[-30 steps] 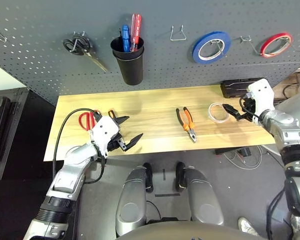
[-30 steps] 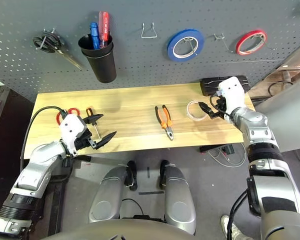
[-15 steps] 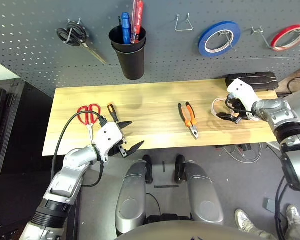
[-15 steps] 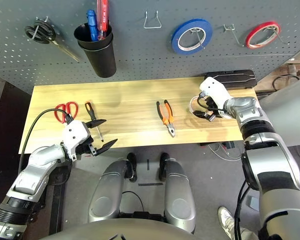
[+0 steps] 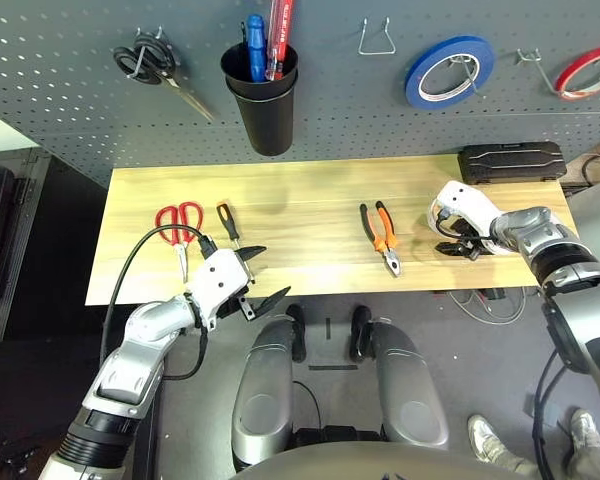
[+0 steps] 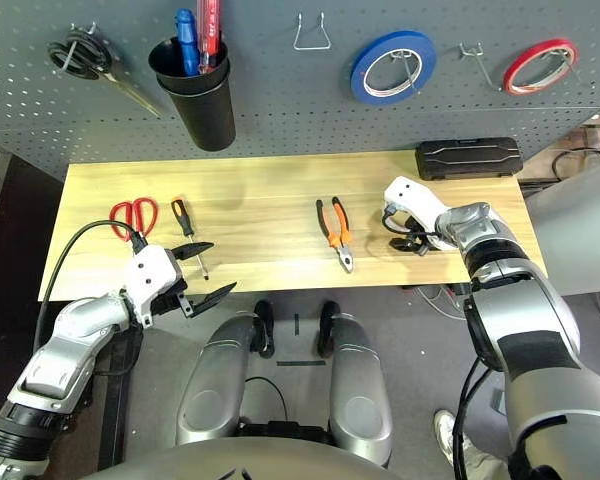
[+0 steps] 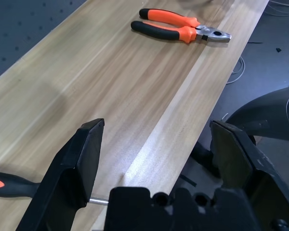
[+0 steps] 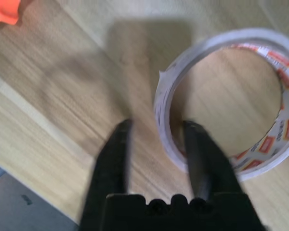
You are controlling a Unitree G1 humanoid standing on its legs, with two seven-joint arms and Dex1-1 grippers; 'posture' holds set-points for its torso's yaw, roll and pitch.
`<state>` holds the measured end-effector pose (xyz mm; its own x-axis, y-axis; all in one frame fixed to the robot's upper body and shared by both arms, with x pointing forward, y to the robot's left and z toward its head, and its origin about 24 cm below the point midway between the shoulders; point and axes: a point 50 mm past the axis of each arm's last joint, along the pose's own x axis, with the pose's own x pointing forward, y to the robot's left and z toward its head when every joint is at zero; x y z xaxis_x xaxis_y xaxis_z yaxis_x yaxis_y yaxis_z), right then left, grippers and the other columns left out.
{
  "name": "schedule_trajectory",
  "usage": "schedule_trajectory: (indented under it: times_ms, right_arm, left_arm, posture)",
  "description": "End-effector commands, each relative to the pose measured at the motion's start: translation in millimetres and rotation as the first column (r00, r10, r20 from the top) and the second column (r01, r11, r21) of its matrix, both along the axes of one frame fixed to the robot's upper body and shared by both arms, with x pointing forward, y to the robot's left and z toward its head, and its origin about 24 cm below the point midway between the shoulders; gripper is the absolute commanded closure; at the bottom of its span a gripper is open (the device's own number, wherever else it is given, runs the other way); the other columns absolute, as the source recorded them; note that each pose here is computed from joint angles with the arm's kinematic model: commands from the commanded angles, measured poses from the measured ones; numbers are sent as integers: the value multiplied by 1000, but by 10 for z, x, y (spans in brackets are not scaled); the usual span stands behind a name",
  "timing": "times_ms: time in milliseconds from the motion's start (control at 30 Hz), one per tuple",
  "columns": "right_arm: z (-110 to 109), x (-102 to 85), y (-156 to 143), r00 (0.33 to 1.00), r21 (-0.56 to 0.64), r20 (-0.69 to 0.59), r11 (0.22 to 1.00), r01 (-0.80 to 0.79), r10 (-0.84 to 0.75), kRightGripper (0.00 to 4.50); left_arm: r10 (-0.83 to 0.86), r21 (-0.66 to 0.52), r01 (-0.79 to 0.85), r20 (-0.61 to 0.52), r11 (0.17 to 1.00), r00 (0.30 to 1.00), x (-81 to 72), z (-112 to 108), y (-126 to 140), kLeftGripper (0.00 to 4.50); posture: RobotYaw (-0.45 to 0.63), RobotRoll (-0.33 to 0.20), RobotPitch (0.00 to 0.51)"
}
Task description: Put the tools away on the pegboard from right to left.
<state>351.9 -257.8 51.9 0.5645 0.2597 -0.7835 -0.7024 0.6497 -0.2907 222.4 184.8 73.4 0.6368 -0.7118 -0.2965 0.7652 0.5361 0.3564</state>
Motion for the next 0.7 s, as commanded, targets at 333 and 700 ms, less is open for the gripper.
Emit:
schedule_trajectory:
  times_ms: [333,700]
  right_arm:
    - [18,-30,-137,992,13,117,999,49,-50,4464]
    - [148,-336,-139,841,38,541,999,-25,0,4464]
  left_arm:
    - [-15,14,15,-24,1000,1000,3,-76,-55,0]
    - [-67,-99,74,72,992,995,95,28,-137,0]
  posture:
    - [144,0,367]
    - [103,0,291]
